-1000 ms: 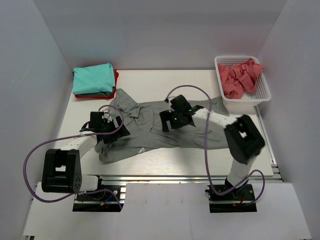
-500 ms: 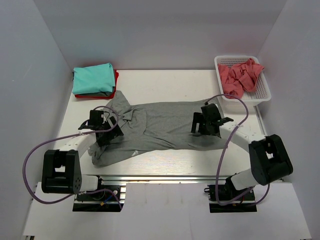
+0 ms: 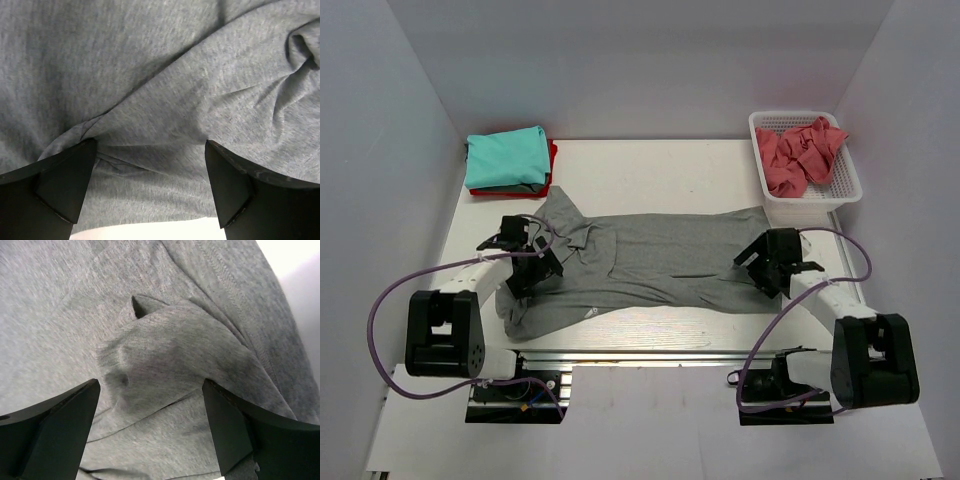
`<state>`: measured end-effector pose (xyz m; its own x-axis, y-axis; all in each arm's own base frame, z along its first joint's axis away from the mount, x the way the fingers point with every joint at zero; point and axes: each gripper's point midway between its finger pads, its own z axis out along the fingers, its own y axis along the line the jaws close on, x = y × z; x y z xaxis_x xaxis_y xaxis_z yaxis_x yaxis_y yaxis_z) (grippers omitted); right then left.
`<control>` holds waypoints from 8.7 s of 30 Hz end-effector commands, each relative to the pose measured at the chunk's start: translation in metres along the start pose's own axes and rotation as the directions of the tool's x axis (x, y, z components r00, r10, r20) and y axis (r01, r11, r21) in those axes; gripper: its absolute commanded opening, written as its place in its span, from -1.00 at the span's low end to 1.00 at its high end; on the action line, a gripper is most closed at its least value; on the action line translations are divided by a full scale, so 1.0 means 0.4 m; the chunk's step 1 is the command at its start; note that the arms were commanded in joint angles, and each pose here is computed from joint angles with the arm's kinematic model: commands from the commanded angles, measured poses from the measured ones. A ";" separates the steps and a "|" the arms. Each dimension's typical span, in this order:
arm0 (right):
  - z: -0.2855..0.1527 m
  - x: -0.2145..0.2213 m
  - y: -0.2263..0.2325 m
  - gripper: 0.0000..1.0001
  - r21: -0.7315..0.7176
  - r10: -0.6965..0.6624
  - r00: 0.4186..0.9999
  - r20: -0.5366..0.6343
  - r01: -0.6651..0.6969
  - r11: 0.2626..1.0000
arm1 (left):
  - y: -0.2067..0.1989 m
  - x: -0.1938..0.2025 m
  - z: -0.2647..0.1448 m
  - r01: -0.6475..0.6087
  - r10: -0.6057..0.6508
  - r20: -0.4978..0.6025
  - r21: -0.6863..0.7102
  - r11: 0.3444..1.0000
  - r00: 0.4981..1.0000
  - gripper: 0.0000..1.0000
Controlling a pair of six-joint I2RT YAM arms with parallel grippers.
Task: Fold and stack the t-shirts
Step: Fold the flattened tshirt in 1/3 of the way, then grap the side of the flattened tshirt furthest away from the robot with both arms, then fold the other side of the tshirt into a rectangle, then rotate the tshirt 80 degrees
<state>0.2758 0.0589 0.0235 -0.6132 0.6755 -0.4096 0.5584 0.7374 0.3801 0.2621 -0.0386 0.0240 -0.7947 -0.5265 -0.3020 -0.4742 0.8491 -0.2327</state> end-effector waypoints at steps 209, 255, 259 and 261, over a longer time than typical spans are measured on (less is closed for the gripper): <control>0.014 -0.253 -0.012 0.81 0.046 -0.229 0.973 -0.011 0.229 0.972 | -0.192 -0.103 0.126 -0.142 0.089 0.158 0.359 0.922 0.983 1.00; -0.315 0.455 0.389 0.81 -0.673 -0.917 0.361 0.169 0.722 0.160 | -1.273 -0.539 -0.018 -0.681 -0.136 0.746 0.655 0.328 0.652 1.00; -0.276 0.363 0.421 0.81 -0.558 -0.862 0.476 0.171 0.768 0.314 | -1.277 -0.570 -0.290 -0.782 -0.115 0.831 0.552 0.288 0.544 1.00; -0.250 0.315 0.449 0.81 -0.504 -0.834 0.523 0.173 0.775 0.382 | -1.258 -0.544 -0.352 -0.814 -0.032 0.848 0.517 0.264 0.528 1.00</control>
<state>0.1977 0.2803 0.1031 -0.6911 -0.3917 -0.6075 -0.6548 0.6951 0.2968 0.6681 -0.3527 0.1321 -0.3328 -0.3690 -0.8678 0.5448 0.6759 -0.4963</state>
